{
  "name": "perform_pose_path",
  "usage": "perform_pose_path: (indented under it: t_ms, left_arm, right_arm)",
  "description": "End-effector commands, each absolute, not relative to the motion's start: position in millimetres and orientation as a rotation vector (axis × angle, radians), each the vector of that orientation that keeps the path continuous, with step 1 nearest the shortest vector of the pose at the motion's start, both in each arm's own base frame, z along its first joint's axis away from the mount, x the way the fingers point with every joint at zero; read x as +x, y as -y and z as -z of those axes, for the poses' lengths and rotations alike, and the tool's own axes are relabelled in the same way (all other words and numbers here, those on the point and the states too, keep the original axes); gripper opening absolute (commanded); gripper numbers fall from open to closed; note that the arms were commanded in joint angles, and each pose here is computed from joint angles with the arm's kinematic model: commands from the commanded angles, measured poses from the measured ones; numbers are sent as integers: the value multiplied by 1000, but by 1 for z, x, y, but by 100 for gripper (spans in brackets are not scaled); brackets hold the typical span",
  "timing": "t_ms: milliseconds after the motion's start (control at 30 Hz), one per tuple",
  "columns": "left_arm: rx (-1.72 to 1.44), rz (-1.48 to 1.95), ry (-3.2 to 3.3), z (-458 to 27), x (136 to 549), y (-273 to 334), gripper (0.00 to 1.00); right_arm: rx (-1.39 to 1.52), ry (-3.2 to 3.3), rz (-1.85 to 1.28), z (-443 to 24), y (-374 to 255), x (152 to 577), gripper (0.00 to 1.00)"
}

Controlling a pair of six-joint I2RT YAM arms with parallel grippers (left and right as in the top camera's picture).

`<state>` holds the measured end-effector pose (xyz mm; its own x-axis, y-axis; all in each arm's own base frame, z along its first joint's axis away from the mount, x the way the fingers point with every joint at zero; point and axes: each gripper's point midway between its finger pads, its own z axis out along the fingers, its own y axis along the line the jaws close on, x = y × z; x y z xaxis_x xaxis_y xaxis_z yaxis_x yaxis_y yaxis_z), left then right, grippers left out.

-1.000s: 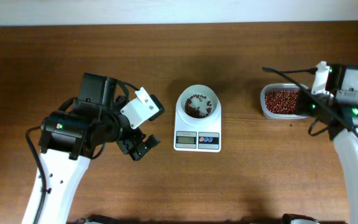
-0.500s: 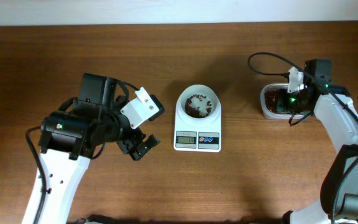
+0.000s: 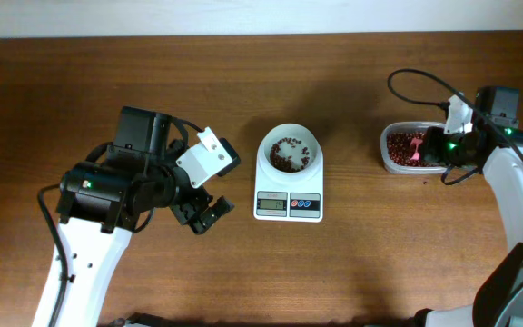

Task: Scoop and weigh 50g on scale

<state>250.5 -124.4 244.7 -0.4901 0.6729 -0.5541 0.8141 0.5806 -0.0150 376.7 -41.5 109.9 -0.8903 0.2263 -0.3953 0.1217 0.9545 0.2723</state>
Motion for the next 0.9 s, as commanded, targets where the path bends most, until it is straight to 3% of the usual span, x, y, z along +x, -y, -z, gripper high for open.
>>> perform_pose_path:
  t_ms: [0, 267, 433, 533, 867]
  left_arm:
    - [1196, 383, -2301, -245, 250, 124, 99]
    - [1196, 383, -2301, -245, 250, 124, 99]
    - [1196, 383, -2301, -245, 250, 124, 99]
    - [1196, 383, -2301, -245, 250, 124, 99]
    - [1196, 383, -2301, -245, 250, 124, 99]
  right_arm:
    - [268, -2612, -417, -127, 42, 382, 4]
    - [321, -2501, -568, -139, 78, 377, 4]
    - [258, -2615, -374, -105, 90, 365, 4]
    - [255, -2668, -430, -76, 78, 360, 4]
    - [266, -2647, -753, -54, 47, 365, 4]
